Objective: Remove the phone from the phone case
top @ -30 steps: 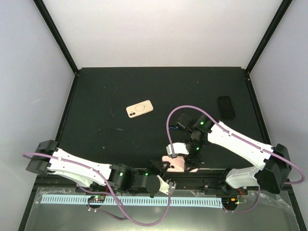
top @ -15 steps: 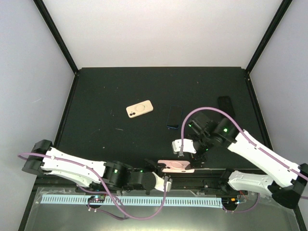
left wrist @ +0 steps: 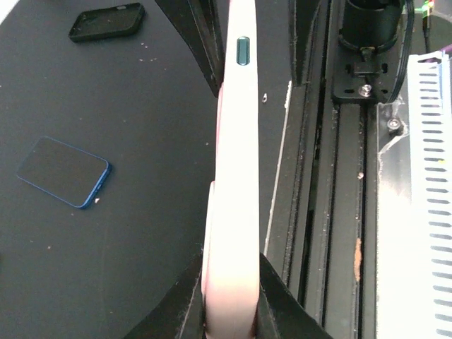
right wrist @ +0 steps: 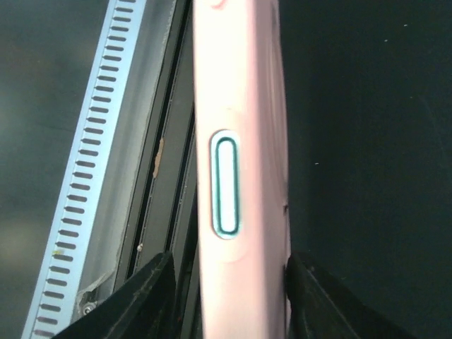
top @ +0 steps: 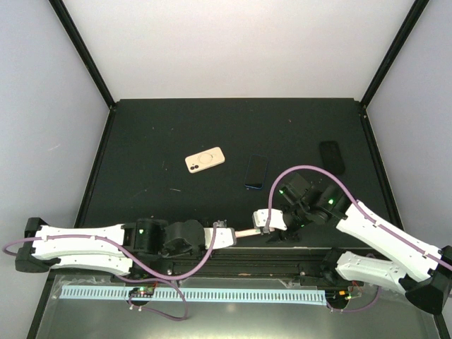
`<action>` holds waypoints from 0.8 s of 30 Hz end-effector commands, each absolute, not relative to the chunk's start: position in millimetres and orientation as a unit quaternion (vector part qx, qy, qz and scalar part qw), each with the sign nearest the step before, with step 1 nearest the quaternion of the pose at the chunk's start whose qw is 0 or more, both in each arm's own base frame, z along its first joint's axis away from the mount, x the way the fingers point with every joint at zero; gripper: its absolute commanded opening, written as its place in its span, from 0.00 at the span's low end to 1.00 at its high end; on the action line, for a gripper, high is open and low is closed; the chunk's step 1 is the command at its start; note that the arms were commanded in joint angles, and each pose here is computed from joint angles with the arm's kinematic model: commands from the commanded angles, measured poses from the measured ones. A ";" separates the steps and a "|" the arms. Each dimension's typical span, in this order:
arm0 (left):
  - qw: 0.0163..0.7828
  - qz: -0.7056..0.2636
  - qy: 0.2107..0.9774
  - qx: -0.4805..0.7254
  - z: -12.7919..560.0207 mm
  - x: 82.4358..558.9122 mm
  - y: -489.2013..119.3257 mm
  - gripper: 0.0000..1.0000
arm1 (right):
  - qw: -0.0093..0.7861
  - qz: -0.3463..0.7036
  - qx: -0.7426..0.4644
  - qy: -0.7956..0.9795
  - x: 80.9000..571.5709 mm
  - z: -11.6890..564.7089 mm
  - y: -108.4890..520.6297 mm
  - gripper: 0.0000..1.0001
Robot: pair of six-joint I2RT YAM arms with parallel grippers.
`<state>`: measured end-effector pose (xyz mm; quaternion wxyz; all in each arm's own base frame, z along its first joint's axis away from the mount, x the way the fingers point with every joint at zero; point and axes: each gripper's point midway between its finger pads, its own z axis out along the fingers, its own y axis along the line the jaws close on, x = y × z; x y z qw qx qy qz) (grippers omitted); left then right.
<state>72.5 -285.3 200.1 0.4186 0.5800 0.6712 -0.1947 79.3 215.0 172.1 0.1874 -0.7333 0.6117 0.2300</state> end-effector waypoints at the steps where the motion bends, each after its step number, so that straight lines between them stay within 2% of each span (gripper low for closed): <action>1: 0.435 -0.249 0.673 0.544 225.7 72.5 -293.0 0.04 | 0.205 0.215 -0.740 0.604 86.5 172.9 218.4 0.41; 4: 0.422 -0.252 0.675 0.551 222.3 71.0 -294.3 0.04 | 0.212 0.216 -0.738 0.603 88.2 176.5 220.7 0.40; 6: 0.407 -0.256 0.675 0.559 218.8 68.3 -297.3 0.04 | 0.216 0.215 -0.739 0.600 88.6 179.6 221.6 0.45; 8: 0.393 -0.255 0.677 0.567 215.6 66.5 -300.3 0.04 | 0.216 0.215 -0.742 0.597 88.8 182.9 221.9 0.46; 14: 0.380 -0.256 0.676 0.577 215.3 66.3 -308.5 0.03 | 0.208 0.198 -0.745 0.603 94.1 182.2 219.7 0.33; 16: 0.385 -0.265 0.670 0.577 219.2 66.2 -311.4 0.03 | 0.203 0.192 -0.746 0.605 95.4 179.4 218.9 0.32; 17: 0.388 -0.268 0.668 0.576 221.3 66.6 -312.5 0.03 | 0.202 0.191 -0.746 0.605 95.5 178.6 218.5 0.32; 21: 0.397 -0.272 0.664 0.573 228.2 69.8 -314.2 0.03 | 0.190 0.198 -0.751 0.600 89.1 177.1 216.9 0.50; 24: 0.404 -0.279 0.661 0.568 234.9 71.8 -314.7 0.02 | 0.184 0.198 -0.751 0.602 88.2 172.6 216.9 0.48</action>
